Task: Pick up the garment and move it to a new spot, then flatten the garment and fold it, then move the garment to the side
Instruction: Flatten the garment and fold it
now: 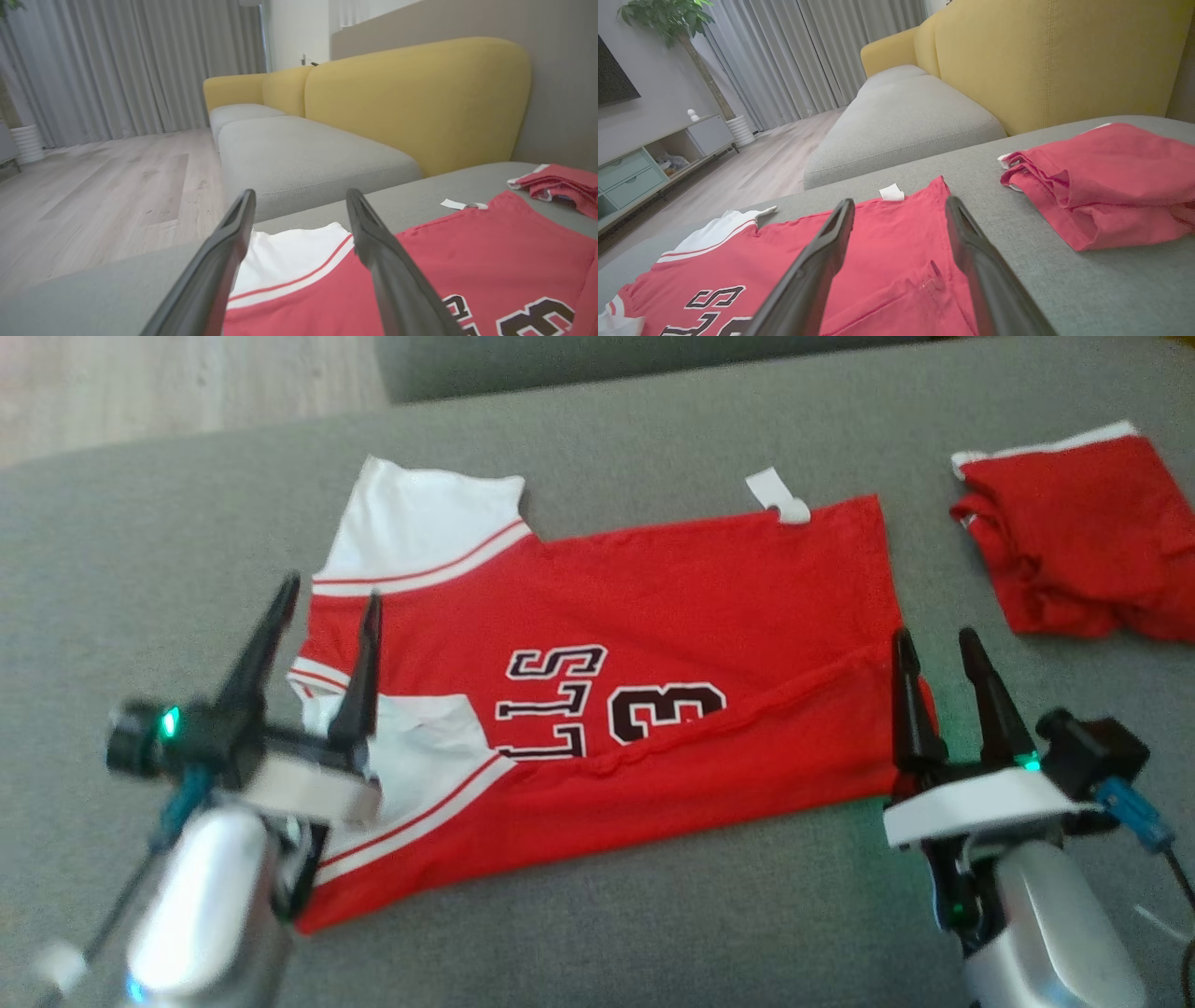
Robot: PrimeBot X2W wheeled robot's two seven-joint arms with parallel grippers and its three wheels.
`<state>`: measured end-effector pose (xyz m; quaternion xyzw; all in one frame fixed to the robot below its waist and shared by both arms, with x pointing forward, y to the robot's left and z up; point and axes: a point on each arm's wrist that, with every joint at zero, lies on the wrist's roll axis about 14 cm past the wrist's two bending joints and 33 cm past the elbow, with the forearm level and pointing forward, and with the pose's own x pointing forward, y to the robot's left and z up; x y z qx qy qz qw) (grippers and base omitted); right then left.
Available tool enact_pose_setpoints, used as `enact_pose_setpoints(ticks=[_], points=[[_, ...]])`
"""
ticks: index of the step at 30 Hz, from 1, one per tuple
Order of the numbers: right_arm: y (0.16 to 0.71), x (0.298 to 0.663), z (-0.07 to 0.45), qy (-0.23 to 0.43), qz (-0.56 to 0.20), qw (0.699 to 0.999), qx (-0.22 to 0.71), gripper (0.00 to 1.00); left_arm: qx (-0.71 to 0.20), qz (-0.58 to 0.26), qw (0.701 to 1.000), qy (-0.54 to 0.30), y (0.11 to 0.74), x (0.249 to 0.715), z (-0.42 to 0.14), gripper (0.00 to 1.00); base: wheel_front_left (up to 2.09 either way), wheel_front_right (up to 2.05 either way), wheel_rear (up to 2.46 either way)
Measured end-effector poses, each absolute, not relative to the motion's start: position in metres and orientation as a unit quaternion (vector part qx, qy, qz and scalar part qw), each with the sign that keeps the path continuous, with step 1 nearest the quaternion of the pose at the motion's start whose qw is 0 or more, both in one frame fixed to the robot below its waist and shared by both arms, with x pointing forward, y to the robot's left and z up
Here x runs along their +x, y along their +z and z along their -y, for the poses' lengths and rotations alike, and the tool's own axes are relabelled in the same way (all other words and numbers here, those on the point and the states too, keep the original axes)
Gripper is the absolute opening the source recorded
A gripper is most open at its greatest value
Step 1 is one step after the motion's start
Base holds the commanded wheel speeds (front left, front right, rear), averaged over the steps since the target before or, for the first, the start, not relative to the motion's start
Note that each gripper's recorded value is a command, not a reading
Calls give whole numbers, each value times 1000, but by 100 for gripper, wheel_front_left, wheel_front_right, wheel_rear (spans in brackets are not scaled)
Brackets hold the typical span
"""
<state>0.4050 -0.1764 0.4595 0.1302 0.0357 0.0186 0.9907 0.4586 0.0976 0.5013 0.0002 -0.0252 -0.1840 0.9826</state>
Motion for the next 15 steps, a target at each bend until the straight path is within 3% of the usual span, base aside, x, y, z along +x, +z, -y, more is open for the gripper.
enact_pose_setpoints(ticks=[8,15], points=[[453,431,177,20,-36,989,139,100,120,-53,962,-239,491,552,-91,100,0,0,0],[441,439,183,13,-45,988,146,100,173,-244,919,-258,407,580,-106,100,0,0,0]])
